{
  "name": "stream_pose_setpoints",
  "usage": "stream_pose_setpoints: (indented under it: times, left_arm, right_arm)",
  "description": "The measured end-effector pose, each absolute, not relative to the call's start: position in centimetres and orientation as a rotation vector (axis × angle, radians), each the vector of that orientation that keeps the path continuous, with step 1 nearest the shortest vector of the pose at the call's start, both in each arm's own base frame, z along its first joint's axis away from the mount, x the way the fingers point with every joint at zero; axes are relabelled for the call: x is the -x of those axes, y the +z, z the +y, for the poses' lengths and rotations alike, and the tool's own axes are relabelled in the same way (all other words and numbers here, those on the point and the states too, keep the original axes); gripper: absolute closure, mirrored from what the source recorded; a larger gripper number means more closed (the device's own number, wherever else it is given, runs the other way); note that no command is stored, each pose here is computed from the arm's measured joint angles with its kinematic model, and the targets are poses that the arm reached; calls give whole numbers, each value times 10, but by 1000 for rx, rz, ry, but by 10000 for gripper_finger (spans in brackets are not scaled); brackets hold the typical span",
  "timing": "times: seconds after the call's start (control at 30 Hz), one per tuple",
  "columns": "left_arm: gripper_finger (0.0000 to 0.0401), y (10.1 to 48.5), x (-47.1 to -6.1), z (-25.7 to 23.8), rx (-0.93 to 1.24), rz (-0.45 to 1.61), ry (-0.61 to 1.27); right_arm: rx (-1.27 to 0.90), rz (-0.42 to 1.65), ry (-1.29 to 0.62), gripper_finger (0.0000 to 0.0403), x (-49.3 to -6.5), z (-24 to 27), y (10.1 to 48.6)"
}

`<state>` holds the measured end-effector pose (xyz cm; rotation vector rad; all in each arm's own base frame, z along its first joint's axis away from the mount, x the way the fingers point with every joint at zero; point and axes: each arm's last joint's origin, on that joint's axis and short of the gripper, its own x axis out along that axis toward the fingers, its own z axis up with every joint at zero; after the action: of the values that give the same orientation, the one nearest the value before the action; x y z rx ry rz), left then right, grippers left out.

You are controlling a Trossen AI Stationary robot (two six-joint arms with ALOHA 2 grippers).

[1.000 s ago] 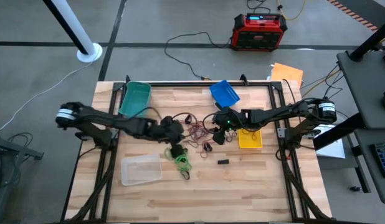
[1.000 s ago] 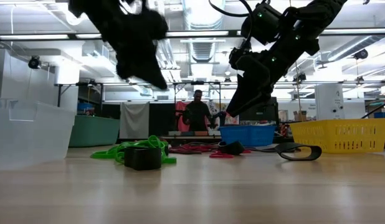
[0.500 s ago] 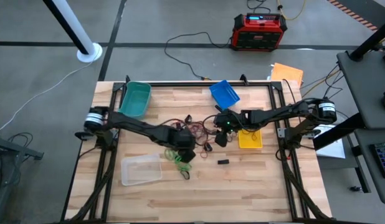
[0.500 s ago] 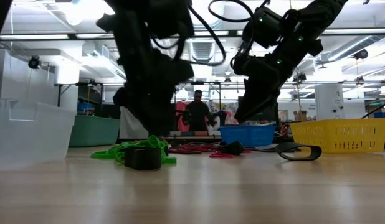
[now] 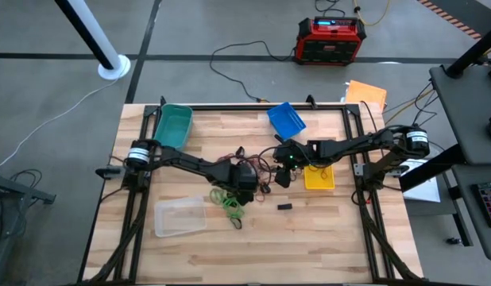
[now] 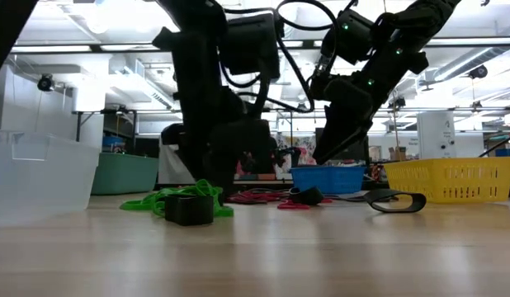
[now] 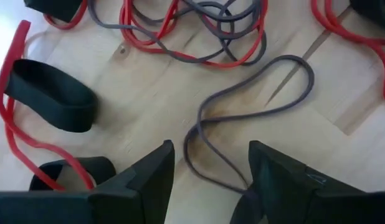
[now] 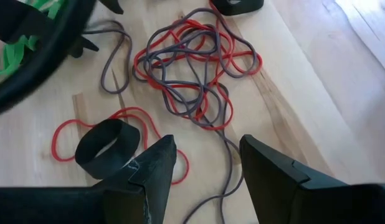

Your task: Sort rubber bands into baskets

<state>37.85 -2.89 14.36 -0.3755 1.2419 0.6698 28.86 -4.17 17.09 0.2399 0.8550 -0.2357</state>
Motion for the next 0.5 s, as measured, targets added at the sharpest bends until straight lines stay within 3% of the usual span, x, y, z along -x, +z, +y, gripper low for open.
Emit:
stream_pose_setpoints:
  times: [0.27, 0.5]
  left_arm:
    - [230, 137, -378, -26, 371, 1265, 683]
    - [338, 137, -378, -26, 368, 1267, 678]
  right_arm:
    - [-238, 854, -235, 229, -289, -42, 171]
    - [-238, 854, -235, 229, -289, -42, 171]
